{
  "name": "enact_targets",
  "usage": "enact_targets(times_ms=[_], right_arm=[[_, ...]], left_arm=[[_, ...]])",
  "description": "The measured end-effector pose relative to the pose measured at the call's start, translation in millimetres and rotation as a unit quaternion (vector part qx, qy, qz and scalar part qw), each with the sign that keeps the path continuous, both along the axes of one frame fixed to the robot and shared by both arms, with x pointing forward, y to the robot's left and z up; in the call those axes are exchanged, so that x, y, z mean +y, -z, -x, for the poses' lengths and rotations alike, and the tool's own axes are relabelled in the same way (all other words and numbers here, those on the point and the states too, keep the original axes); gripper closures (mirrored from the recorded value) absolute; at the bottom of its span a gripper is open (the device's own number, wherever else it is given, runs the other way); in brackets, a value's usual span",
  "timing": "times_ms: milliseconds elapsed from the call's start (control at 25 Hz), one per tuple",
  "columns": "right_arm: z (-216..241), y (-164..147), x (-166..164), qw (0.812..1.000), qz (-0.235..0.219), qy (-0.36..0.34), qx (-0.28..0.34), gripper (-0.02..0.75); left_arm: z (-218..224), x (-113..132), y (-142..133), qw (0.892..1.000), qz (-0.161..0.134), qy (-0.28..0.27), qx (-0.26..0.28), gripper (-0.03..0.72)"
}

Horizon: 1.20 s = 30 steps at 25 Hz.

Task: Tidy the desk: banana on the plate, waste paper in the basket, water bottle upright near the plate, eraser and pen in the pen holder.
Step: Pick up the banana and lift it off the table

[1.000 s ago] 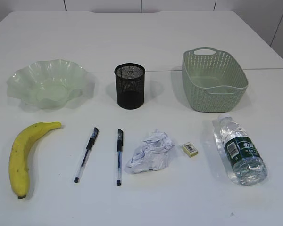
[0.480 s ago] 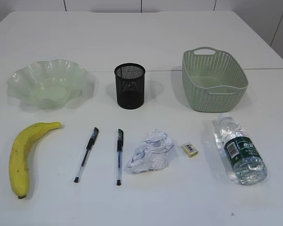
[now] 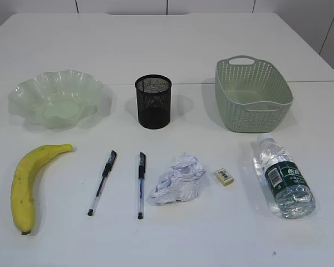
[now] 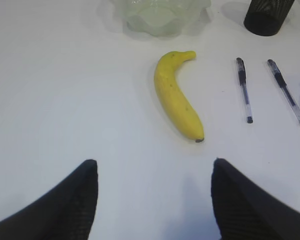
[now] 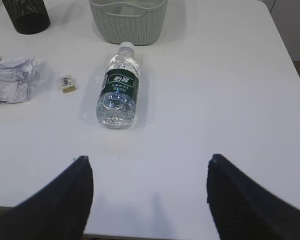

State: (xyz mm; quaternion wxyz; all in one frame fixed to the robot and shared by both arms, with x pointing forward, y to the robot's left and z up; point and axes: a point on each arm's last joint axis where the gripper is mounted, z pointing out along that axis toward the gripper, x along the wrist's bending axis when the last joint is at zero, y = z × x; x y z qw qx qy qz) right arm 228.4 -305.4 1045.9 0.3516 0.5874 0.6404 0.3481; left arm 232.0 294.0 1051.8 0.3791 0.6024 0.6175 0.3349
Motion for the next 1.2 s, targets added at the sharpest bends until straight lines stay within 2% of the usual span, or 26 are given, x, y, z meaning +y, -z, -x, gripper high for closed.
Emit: enact_targets(times_ms=[400,560,680,800,1000,1200], right_arm=[[0,-1,0,1.0,0.0,0.0,-0.002,0.205],[-1,-13,1,0.998,-0.009,-0.005,-0.056,0.205],[-12,-22,7,0.996,-0.035,-0.022,-0.082,0.205],[-34,-28,12,0.996,-0.052,-0.029,-0.066,0.205],[-81,-38,17,0.997,-0.055,-0.026,-0.039,0.206],[-122,-50,22,0.998,-0.052,-0.022,0.004,0.211]], left_arm=[[0,-1,0,1.0,0.003,0.002,0.0,0.195],[0,-1,0,1.0,0.007,0.005,-0.001,0.195],[0,-2,-1,1.0,0.012,0.007,-0.005,0.205],[-1,-2,-3,1.0,0.013,0.008,-0.015,0.211],[0,-3,-21,0.998,0.017,0.007,-0.067,0.212],[-24,-2,-38,0.999,0.02,0.006,-0.025,0.211]])
